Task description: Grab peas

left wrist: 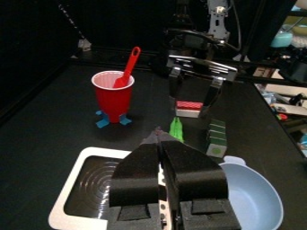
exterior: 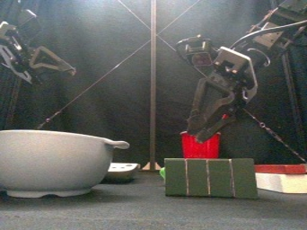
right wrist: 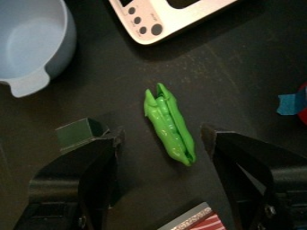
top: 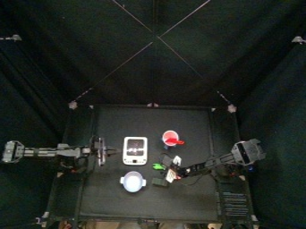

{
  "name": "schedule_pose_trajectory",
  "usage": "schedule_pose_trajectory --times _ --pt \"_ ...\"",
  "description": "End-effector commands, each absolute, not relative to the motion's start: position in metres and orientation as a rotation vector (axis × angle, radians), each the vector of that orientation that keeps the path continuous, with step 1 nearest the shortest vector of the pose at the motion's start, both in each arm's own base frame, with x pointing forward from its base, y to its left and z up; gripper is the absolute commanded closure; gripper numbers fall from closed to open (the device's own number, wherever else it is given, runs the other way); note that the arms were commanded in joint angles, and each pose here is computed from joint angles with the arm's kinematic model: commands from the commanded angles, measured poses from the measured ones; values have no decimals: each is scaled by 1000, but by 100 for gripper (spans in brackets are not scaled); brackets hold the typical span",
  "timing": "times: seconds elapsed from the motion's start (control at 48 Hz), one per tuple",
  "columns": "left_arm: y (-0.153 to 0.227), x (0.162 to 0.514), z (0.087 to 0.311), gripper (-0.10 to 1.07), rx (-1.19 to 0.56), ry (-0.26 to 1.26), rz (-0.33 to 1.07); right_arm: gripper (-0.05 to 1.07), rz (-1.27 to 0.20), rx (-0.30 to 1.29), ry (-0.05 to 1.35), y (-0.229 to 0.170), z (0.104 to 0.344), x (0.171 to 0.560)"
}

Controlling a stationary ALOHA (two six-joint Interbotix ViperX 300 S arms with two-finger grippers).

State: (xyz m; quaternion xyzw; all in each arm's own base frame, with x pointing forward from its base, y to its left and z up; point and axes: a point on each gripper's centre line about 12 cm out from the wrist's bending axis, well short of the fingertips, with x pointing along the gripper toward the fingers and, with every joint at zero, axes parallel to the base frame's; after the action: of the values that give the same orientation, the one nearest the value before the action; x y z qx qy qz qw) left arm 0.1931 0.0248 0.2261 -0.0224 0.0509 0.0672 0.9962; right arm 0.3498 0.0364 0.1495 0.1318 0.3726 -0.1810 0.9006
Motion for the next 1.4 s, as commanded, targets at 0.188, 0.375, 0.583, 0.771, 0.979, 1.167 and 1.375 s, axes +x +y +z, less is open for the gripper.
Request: schedule_pose_trajectory --times 0.188,0.375,0.583,0.771,0.979,1.167,1.375 --pt "26 195 232 65 -44 80 138 5 -392 258 808 33 132 359" --pt "26 195 232 65 -44 80 138 6 -415 252 841 27 118 361" --pt "26 195 232 65 -44 80 138 6 -400 257 852 26 112 364" --pt "26 195 232 65 -44 80 138 11 -386 261 860 26 108 365" --pt "26 195 232 65 -44 80 138 26 -388 259 863 26 107 365" --pt "26 195 232 65 -44 82 138 35 -396 266 824 24 121 370" --pt "26 195 232 65 -44 82 138 37 -388 271 755 25 149 369"
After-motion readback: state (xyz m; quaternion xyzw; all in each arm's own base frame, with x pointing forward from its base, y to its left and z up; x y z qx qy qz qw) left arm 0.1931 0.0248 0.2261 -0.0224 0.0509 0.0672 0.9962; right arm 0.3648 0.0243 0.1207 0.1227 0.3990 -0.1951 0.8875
